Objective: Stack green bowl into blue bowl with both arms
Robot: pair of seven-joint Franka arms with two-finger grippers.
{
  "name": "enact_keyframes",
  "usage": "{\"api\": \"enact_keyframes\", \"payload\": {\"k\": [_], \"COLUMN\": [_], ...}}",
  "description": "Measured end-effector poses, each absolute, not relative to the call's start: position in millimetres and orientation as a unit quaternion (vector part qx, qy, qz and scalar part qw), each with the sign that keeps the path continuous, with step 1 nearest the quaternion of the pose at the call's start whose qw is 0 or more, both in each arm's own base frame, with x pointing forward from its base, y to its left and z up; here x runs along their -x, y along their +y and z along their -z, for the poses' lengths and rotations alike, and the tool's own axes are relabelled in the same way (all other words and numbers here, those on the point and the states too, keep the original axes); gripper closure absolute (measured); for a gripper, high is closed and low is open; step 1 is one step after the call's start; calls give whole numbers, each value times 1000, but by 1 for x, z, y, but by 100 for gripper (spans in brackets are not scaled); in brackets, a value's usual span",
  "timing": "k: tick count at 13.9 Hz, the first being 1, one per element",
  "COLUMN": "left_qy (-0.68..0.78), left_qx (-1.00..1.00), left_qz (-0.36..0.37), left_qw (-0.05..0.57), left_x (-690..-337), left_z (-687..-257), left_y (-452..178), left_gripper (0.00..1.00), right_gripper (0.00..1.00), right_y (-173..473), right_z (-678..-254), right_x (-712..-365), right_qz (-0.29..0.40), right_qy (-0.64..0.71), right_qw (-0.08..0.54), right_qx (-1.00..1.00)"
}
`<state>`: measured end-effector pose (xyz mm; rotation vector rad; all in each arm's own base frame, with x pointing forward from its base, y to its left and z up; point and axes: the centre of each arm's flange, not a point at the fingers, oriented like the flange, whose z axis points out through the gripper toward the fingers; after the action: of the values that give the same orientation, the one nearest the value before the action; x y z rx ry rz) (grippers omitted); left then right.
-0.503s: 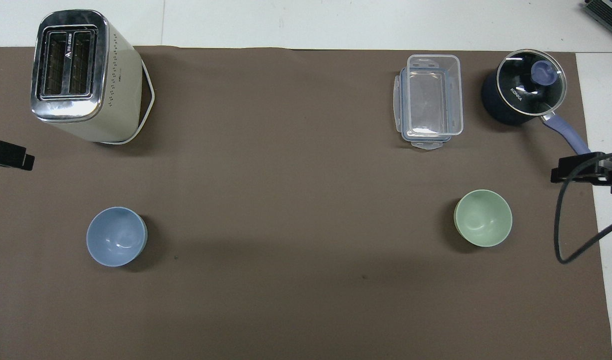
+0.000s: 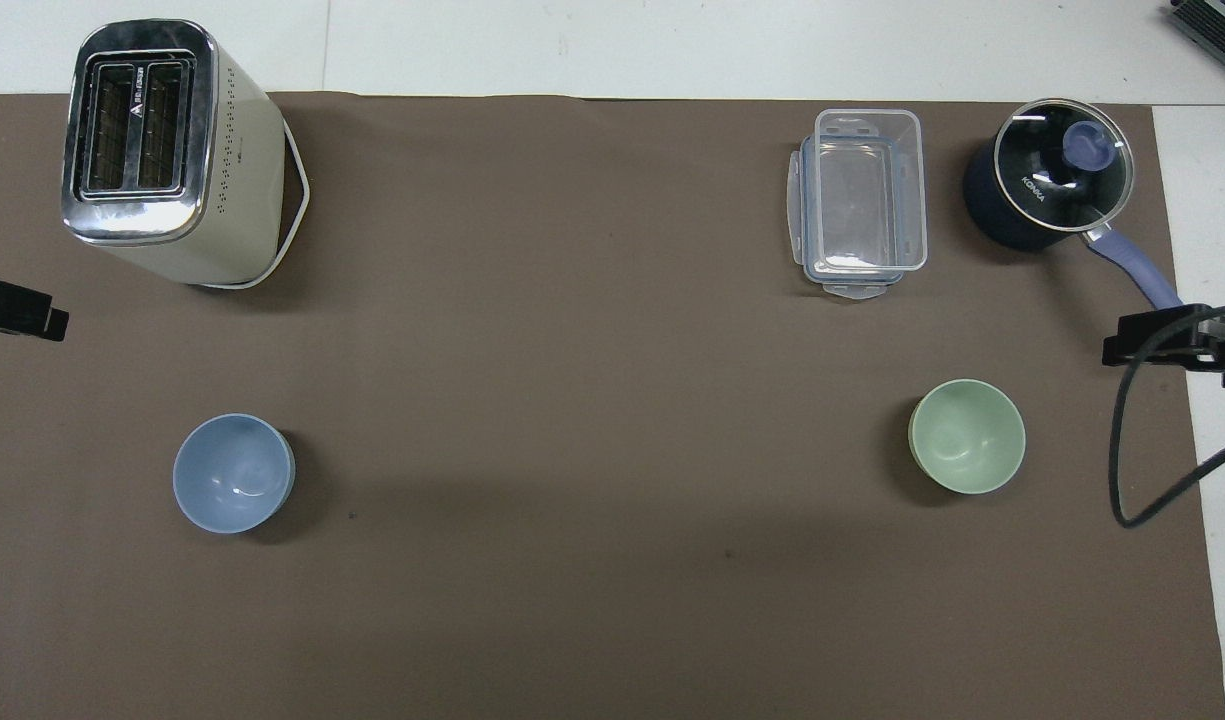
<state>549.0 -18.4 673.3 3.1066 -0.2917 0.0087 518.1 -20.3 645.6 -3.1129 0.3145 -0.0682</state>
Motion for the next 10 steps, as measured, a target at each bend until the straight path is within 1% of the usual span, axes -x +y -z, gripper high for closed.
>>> {"api": "enact_keyframes", "payload": {"k": [10], "left_qy": [-92], "left_qx": [-996], "left_qz": [0], "left_qw": [11], "left_x": [-549], "left_z": [-671], "left_y": [-17], "left_gripper": [0], "right_gripper": [0], "right_y": [-20], "right_z": [-646], "right_x": [-518], "right_qz": [22], "right_qy": [100], "right_qw": [6], "right_qx": [995]}}
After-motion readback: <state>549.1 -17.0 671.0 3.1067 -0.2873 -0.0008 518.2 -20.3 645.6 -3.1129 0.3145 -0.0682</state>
